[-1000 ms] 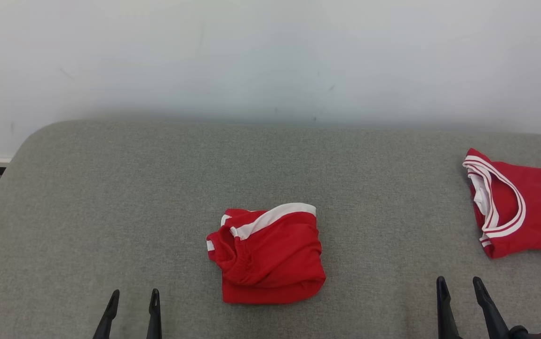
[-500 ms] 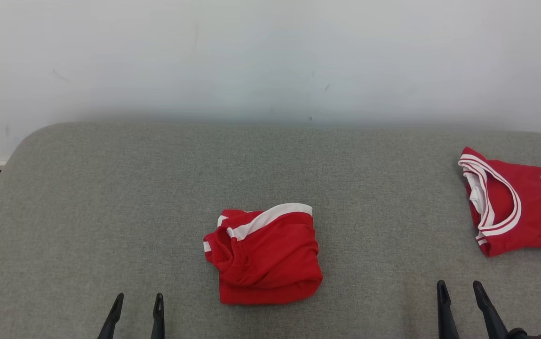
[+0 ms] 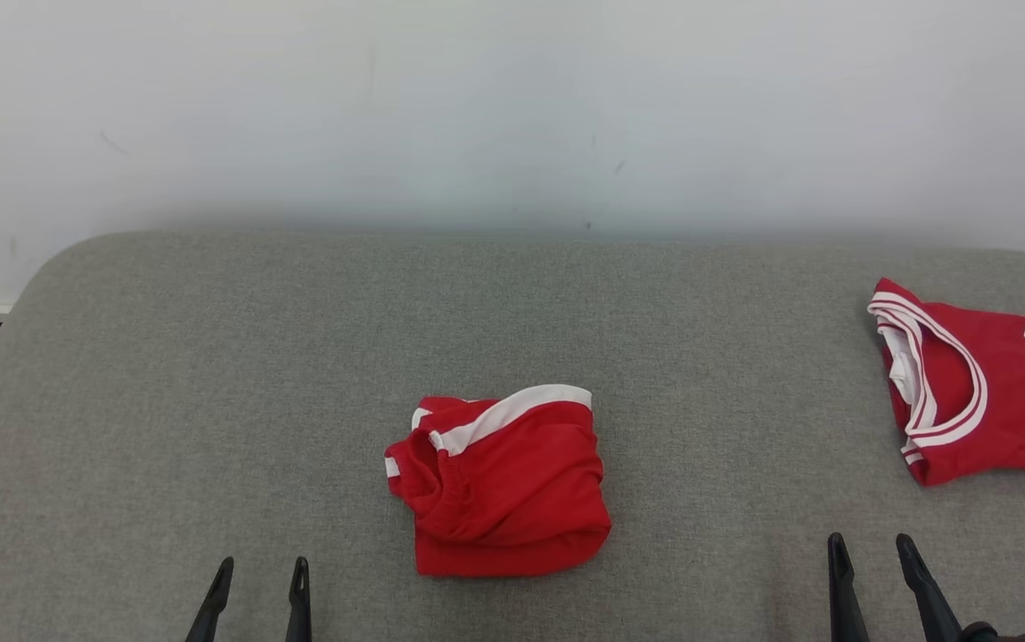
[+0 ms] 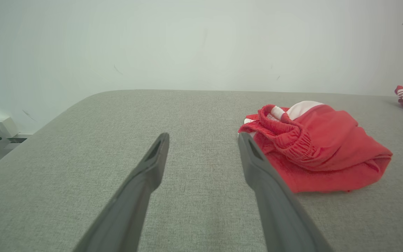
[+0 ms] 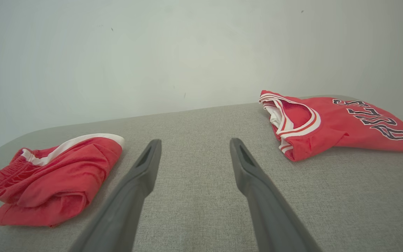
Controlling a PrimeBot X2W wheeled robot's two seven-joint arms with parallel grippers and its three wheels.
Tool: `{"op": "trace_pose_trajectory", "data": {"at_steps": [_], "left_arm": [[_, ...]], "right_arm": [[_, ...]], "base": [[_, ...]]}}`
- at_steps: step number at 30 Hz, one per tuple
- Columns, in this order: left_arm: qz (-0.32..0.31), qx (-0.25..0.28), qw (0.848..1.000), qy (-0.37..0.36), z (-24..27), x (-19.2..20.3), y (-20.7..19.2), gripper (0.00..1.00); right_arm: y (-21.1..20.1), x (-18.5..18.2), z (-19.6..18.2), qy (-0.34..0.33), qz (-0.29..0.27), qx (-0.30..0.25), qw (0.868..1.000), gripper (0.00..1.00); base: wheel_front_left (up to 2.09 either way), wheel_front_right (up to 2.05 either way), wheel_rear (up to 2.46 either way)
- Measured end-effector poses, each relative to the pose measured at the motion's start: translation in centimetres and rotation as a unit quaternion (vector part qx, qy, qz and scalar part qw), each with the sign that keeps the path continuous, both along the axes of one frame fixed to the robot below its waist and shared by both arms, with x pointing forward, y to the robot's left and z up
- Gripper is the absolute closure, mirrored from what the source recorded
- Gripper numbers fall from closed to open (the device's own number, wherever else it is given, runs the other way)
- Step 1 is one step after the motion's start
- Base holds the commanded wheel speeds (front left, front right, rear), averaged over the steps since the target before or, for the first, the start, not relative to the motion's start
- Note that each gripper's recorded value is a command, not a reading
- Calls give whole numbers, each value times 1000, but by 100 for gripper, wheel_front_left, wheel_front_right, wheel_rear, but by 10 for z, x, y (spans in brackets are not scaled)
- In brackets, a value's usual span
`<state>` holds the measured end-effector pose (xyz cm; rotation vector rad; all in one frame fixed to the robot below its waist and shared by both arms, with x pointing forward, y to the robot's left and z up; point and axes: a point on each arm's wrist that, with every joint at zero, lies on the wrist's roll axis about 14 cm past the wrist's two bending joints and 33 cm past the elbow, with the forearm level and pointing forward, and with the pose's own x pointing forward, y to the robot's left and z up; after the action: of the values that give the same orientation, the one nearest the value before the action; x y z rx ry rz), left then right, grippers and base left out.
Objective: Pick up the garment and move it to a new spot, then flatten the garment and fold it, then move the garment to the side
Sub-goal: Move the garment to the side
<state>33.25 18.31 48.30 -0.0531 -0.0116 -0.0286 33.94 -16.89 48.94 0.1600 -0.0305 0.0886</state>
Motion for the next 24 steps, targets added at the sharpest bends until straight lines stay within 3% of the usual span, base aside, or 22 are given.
{"op": "trace_pose_trajectory", "data": {"at_steps": [24], "left_arm": [[-1, -1, 1000, 4, -3, 1, 1, 0]], "right_arm": [[-1, 0, -3, 5, -2, -1, 1000, 0]], "base": [[0, 0, 0]]}}
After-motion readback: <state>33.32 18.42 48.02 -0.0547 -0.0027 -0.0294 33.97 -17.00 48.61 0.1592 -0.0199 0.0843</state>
